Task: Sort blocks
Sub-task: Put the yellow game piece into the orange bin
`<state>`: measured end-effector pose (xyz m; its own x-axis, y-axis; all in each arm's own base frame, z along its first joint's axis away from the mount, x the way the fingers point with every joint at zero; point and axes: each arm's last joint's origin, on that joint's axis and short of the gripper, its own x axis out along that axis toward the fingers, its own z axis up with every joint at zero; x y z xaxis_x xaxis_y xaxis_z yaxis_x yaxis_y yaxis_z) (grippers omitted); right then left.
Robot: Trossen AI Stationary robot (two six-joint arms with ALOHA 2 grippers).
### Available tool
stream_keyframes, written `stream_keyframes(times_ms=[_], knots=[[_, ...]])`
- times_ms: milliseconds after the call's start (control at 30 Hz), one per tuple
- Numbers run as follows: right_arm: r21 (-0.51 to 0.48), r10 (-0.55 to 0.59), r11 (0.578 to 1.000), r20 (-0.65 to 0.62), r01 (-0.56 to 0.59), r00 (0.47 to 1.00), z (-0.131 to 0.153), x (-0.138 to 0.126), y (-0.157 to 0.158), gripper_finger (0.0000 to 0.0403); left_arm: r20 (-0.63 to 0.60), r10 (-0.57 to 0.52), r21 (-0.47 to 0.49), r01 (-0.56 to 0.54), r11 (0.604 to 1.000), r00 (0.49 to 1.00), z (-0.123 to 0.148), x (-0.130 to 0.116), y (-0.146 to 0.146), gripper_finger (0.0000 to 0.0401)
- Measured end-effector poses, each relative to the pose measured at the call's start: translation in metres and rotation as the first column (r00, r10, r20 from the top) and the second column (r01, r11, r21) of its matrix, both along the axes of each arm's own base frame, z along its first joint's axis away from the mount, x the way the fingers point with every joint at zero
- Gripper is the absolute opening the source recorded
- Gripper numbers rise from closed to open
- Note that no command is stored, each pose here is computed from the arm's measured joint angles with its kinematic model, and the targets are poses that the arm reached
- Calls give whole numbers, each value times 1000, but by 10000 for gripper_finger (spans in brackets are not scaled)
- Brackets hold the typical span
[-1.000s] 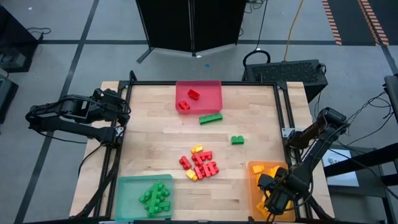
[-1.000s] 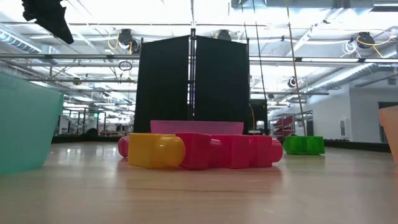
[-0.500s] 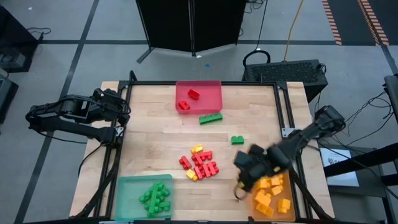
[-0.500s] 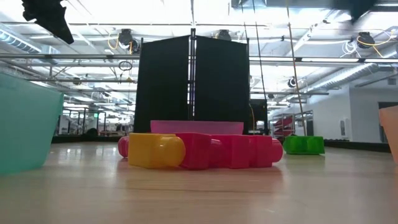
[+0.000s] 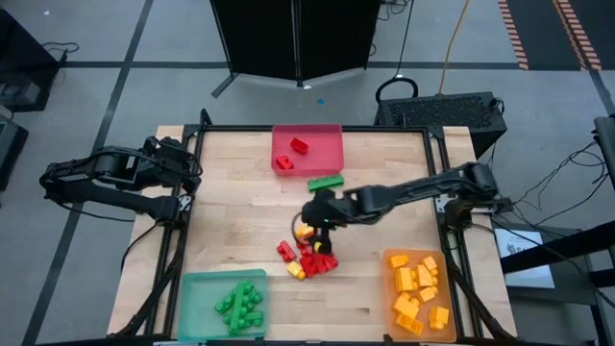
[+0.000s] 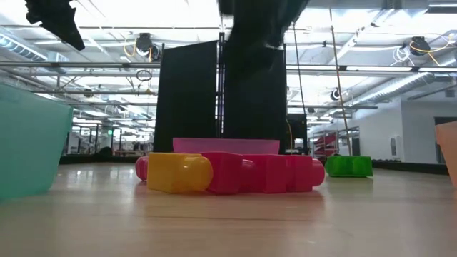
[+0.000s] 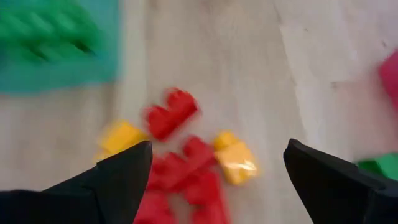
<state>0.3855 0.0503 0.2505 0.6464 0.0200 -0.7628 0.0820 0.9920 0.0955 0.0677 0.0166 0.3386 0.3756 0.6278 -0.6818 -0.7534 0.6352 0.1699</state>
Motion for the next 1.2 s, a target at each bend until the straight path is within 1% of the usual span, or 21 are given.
stream_keyframes(times_ms=[100, 167, 233, 333, 500, 567, 633, 800, 1000, 1200], knots=[[-33, 52, 998, -55, -54, 997, -20, 9, -12, 356, 0, 0, 0, 0, 1000, 1000, 0, 0, 0, 59], [-21, 86, 996, -79, -88, 993, -32, 14, -18, 356, 0, 0, 0, 0, 1000, 1000, 0, 0, 0, 59], [-10, 104, 994, -98, -106, 990, -42, 18, -22, 356, -1, 0, 0, 0, 1000, 1000, 0, 0, 0, 59], [-30, 116, 992, -121, -120, 986, -55, 22, -29, 356, -1, 0, 1, 0, 1000, 1000, 0, 0, 0, 59], [-51, 126, 990, -112, -132, 986, -69, 31, -36, 356, -1, 2, 5, -2, 1000, 1000, 0, 0, 0, 59], [-54, 131, 989, -128, -139, 983, -74, 32, -38, 356, -1, 1, 5, -1, 1000, 1000, 0, 0, 0, 59], [-44, 147, 987, -127, -153, 981, -76, 33, -38, 356, -1, 1, 5, -1, 1000, 1000, 0, 0, 0, 59], [-68, 181, 979, -125, -191, 975, -80, 35, -38, 356, -2, 2, 6, -2, 1000, 1000, 0, 0, 0, 59], [-47, 162, 984, -148, -170, 976, -97, 40, -42, 355, -2, 2, 6, -2, 1000, 1000, 0, 0, 0, 59], [-23, 145, 988, -170, -151, 975, -109, 42, -43, 339, -2, 1, 5, -1, 1000, 1000, 0, 0, 0, 59]])
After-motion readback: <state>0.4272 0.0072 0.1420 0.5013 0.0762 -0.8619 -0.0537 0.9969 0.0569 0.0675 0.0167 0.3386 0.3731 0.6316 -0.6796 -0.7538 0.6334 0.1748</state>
